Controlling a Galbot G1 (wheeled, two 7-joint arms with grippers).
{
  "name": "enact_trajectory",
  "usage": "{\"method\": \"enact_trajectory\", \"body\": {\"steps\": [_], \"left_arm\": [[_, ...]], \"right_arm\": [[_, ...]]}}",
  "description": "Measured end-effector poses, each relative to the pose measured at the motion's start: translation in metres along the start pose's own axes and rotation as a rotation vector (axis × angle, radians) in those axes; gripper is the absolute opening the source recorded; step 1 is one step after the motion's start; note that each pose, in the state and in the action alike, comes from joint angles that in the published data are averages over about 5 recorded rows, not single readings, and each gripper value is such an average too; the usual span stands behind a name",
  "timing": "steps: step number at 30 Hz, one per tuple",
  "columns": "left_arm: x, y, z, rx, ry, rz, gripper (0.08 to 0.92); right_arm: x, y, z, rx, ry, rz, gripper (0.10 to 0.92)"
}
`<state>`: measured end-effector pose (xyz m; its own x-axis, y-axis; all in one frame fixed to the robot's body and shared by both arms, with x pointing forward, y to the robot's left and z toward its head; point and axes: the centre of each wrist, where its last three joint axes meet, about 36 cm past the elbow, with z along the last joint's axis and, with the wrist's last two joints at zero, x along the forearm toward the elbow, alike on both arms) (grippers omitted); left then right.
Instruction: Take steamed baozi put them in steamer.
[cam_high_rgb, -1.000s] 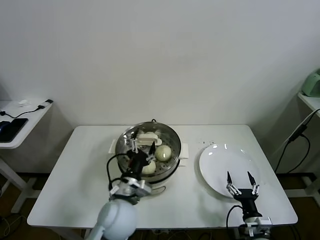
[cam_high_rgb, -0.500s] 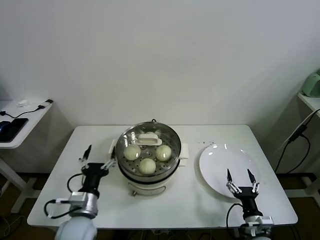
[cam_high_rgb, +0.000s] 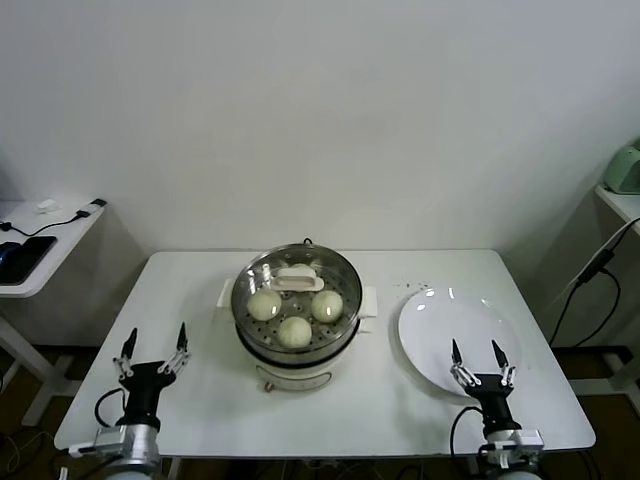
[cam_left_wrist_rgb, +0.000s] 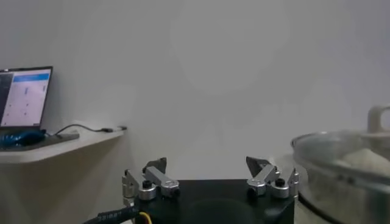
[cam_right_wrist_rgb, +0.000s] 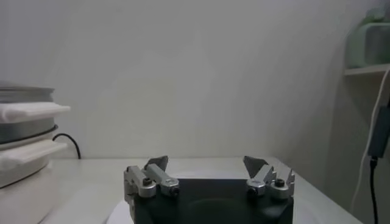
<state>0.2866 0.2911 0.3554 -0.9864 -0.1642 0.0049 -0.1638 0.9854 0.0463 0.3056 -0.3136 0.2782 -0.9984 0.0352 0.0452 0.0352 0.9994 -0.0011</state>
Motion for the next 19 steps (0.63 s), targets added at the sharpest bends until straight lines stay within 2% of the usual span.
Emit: {"method": "enact_trajectory", "body": {"steps": [9, 19], "left_arm": [[0.013, 0.003, 0.024, -0.015, 0.014, 0.025, 0.823], [0.021, -0.003, 0.033, -0.013, 0.016, 0.064, 0.823]], "right_arm": [[0.002, 0.001, 0.003, 0.005, 0.014, -0.009, 0.823], [0.004, -0.001, 0.006, 0.011, 0.026, -0.016, 0.823]]}}
